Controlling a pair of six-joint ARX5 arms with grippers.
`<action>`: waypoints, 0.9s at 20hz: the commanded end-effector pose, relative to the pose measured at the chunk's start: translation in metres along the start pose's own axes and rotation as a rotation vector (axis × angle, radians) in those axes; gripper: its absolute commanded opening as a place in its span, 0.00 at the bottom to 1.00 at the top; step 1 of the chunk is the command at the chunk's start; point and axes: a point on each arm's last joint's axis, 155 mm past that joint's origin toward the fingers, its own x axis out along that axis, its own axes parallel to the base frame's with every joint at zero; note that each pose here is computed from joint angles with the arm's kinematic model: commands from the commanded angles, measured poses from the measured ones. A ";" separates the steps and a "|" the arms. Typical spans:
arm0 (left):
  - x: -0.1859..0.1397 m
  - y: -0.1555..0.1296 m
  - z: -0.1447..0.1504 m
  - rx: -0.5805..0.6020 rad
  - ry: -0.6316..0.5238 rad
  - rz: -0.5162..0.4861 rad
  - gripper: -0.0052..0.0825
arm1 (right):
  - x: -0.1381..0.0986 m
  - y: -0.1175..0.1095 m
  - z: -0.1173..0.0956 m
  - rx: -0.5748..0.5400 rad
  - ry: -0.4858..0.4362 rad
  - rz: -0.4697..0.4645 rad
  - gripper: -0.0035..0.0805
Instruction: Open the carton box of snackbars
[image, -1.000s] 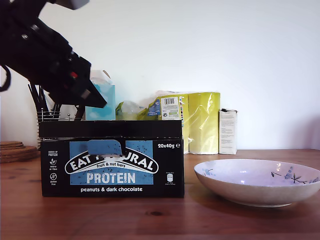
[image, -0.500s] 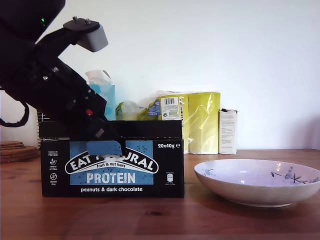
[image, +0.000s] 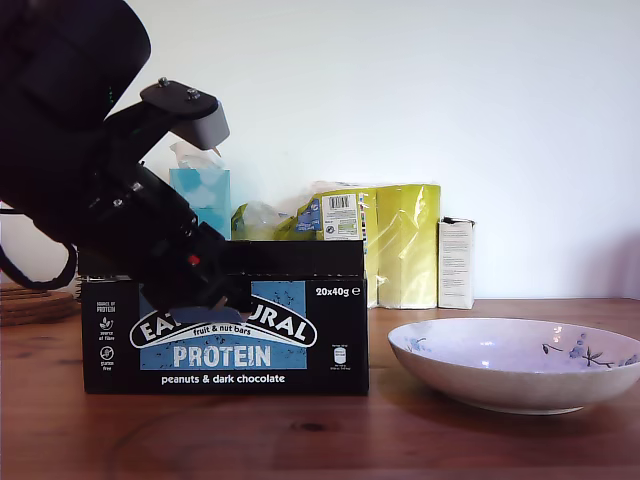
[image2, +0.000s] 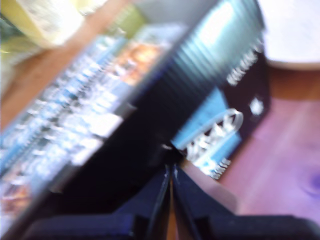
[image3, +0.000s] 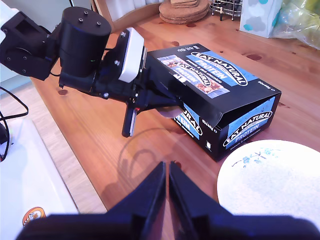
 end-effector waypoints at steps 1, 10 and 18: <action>0.001 0.000 -0.008 -0.009 0.010 0.013 0.04 | 0.002 0.001 -0.002 -0.004 0.002 0.004 0.03; -0.003 0.023 0.027 0.002 -0.124 0.112 0.04 | 0.002 0.001 -0.003 -0.003 0.004 0.004 0.03; -0.013 0.057 0.069 0.040 -0.274 0.228 0.04 | 0.002 0.001 -0.003 -0.003 0.005 0.004 0.03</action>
